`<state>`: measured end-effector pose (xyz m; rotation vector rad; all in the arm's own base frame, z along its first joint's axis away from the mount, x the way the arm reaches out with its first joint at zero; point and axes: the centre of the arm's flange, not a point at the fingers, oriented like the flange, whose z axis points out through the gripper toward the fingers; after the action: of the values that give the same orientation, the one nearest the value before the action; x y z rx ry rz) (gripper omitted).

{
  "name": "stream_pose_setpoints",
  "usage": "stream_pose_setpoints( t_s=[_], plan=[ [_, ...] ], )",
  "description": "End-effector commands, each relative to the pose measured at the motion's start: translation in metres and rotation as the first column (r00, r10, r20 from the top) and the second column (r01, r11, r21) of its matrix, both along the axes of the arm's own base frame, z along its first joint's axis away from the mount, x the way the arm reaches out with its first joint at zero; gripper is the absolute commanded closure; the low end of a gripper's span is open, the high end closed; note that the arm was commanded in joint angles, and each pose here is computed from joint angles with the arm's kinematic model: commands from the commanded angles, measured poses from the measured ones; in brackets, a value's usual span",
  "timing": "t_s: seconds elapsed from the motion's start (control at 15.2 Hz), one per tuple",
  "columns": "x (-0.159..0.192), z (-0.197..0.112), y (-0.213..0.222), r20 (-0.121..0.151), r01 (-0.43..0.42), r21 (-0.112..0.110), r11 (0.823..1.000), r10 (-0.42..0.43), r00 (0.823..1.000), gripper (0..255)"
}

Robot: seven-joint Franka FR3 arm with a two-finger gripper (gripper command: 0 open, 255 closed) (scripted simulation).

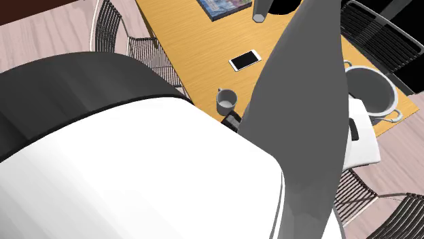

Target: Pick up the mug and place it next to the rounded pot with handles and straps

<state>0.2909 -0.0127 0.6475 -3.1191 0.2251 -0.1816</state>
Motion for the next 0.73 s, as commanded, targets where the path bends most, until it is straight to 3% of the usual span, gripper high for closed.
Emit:
stream_pose_setpoints(
  t_s=[0.0, 0.66],
  plan=[
    [0.000, 0.000, 0.000, 0.000, 0.000, 0.000, 1.000, 0.000, 1.000, 0],
    [0.085, -0.096, 0.036, -0.025, -0.037, 0.025, 0.999, 0.038, 0.999, 0]
  ],
)
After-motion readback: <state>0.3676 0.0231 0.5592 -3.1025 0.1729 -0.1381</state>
